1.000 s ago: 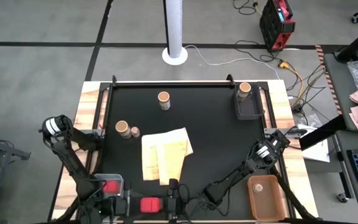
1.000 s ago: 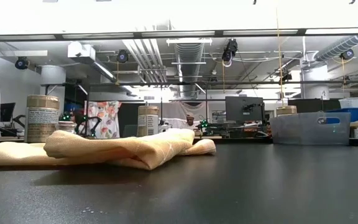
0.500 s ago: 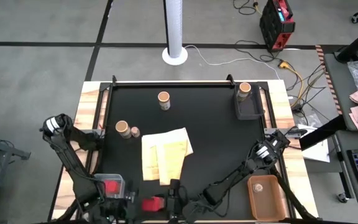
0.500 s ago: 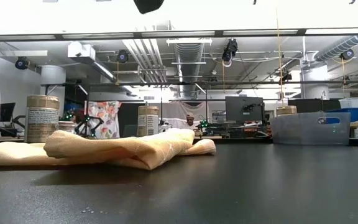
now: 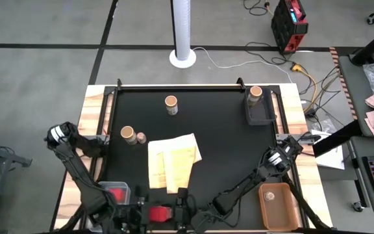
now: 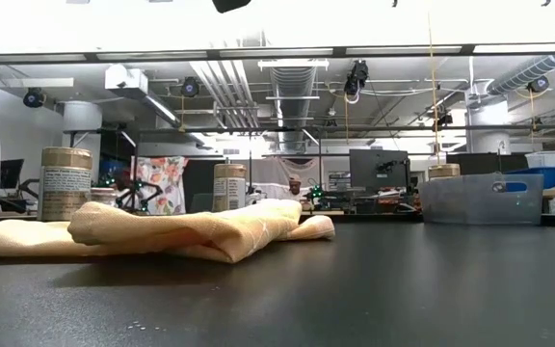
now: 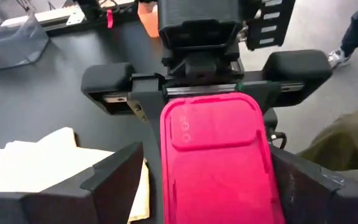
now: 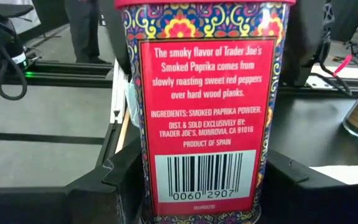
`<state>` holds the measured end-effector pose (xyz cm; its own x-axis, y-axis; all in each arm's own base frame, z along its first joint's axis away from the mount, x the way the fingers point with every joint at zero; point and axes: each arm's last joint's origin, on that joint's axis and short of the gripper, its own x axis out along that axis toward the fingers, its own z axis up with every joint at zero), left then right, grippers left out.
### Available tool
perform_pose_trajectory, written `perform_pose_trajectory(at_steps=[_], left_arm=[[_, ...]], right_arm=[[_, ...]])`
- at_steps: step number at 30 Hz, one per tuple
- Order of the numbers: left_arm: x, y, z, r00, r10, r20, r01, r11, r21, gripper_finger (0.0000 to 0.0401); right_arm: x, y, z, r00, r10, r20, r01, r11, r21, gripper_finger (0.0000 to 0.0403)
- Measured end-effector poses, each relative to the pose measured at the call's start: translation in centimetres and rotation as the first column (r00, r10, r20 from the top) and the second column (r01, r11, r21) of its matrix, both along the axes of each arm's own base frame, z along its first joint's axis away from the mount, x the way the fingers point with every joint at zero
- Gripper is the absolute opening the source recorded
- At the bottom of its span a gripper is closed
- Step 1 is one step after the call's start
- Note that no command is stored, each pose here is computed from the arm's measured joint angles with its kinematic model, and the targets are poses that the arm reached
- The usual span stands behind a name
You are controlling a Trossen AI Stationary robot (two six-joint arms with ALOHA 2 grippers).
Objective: Sort spices by type
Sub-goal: Put the red spice can into the transparent bin
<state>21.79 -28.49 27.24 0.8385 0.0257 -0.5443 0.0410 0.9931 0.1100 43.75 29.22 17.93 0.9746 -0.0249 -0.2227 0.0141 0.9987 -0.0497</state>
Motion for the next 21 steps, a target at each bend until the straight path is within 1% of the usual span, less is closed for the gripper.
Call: perform_pose_trajectory(at_steps=[3,6,8,11,12,14,16,18,19,21], left_arm=[[0.5,-0.1,-0.7,1.000,0.001,-0.021,-0.001,1.000,0.010,0.0280],[0.6,-0.1,-0.7,1.000,0.002,-0.022,-0.002,1.000,0.008,0.0267],[0.6,-0.2,-0.4,1.000,-0.010,-0.029,0.009,1.000,-0.007,0.0245],[0.6,-0.3,0.4,1.000,-0.005,-0.027,0.004,1.000,-0.027,0.0192],[0.6,-0.4,0.7,0.999,-0.010,-0.037,0.009,0.999,-0.034,0.0192],[0.5,-0.4,1.3,0.996,-0.031,-0.080,0.027,0.998,-0.053,0.0192],[0.2,-0.4,1.8,0.987,-0.058,-0.148,0.045,0.995,-0.086,0.0192],[-0.4,-0.4,2.2,0.970,-0.086,-0.226,0.063,0.992,-0.109,0.0192],[-0.8,-0.5,2.4,0.960,-0.100,-0.261,0.070,0.990,-0.120,0.0192],[-1.9,-0.8,2.9,0.942,-0.115,-0.314,0.081,0.989,-0.120,0.0192]], right_arm=[[0.0,0.0,0.0,1.000,0.000,0.000,0.000,1.000,0.001,0.0206],[0.0,0.0,0.0,1.000,0.000,0.000,0.000,1.000,0.001,0.0206],[0.0,0.0,0.0,1.000,0.000,-0.002,0.000,1.000,-0.001,0.0206],[0.0,0.0,0.0,1.000,-0.008,0.003,0.008,1.000,-0.003,0.0206],[0.0,0.0,0.0,1.000,-0.010,0.004,0.010,1.000,0.000,0.0210],[-0.1,0.1,0.1,1.000,-0.002,0.002,0.002,1.000,0.028,0.0248],[-0.2,0.3,0.0,1.000,0.005,-0.009,-0.004,0.999,0.051,0.0295],[-0.5,0.6,-0.2,1.000,0.006,-0.025,-0.005,0.998,0.059,0.0333],[-0.6,0.6,-0.2,0.999,0.003,-0.032,-0.001,0.998,0.059,0.0346],[-0.8,0.8,-0.3,0.999,0.001,-0.036,0.001,0.998,0.064,0.0360]])
